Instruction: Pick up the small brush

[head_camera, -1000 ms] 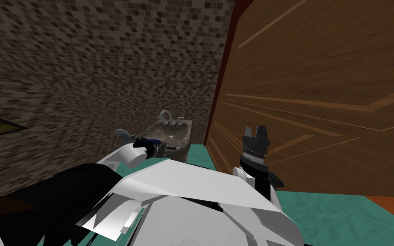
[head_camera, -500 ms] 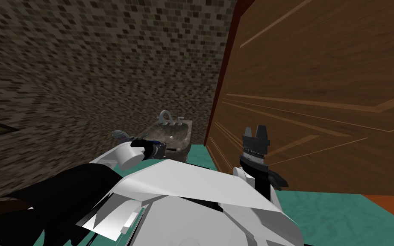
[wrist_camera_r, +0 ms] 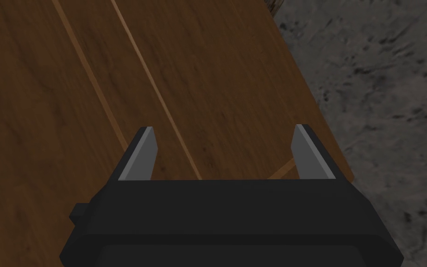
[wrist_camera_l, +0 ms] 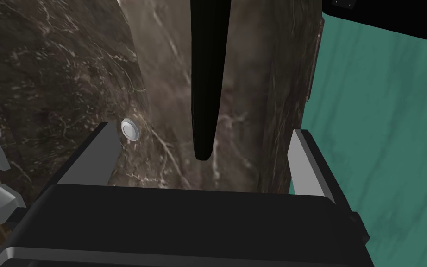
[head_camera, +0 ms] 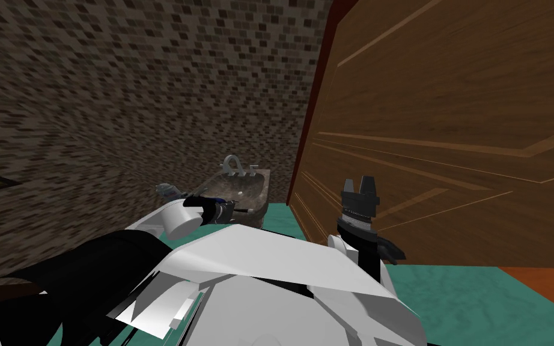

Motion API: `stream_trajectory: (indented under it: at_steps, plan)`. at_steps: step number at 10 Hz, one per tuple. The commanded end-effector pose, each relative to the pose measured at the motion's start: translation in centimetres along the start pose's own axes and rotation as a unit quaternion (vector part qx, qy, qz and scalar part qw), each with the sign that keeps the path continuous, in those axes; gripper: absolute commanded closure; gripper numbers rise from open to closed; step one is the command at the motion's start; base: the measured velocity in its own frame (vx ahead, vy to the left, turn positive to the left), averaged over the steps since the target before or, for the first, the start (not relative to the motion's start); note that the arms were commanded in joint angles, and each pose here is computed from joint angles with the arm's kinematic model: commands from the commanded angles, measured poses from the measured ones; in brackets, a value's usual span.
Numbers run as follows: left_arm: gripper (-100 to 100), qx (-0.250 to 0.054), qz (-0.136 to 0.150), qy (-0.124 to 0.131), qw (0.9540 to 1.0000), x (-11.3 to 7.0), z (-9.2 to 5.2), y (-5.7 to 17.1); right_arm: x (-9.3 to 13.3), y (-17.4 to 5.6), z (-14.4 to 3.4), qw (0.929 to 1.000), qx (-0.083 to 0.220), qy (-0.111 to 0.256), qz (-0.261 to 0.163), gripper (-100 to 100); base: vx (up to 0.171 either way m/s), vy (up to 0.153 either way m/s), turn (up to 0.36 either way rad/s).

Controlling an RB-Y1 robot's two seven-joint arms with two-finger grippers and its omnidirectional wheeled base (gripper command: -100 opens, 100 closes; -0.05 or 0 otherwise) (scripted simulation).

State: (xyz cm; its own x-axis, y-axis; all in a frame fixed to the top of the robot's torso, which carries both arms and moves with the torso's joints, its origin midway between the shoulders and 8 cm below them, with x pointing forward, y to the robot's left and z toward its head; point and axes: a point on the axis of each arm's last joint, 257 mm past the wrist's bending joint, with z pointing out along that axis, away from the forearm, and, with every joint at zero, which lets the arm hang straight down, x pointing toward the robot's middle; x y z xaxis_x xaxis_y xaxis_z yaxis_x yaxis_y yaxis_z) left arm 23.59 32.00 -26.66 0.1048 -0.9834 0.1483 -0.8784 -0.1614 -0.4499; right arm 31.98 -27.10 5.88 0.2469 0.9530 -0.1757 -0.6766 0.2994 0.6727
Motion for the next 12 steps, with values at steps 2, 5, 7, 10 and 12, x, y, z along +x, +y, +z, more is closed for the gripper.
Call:
stream_trajectory:
  at_steps: [2,5,7,10,12]
  plan:
    - [-100,0.004,-0.004,-0.002,1.0,-0.7,1.1,-0.3,0.0,0.0,0.0,1.0,0.0,0.0,0.0,0,-0.017,-0.024,-0.052]
    - [100,0.005,-0.005,-0.003,1.0,-1.1,1.5,-0.3,0.0,0.0,0.0,1.0,0.0,0.0,0.0,0,-0.011,-0.016,-0.02]
    - [100,0.007,-0.004,-0.003,1.0,-1.1,1.5,-0.5,0.0,0.0,0.0,1.0,0.0,0.0,0.0,0,0.0,0.0,0.0]
    - [0,0.007,-0.004,-0.003,1.0,-1.1,1.4,-0.5,0.0,0.0,0.0,1.0,0.0,0.0,0.0,0,0.0,0.0,0.0]
    - [-100,-0.017,-0.024,-0.002,0.9996,-1.9,2.1,0.6,0.0,0.0,0.0,1.0,0.0,0.0,0.0,0,0.04,0.0,-0.07]
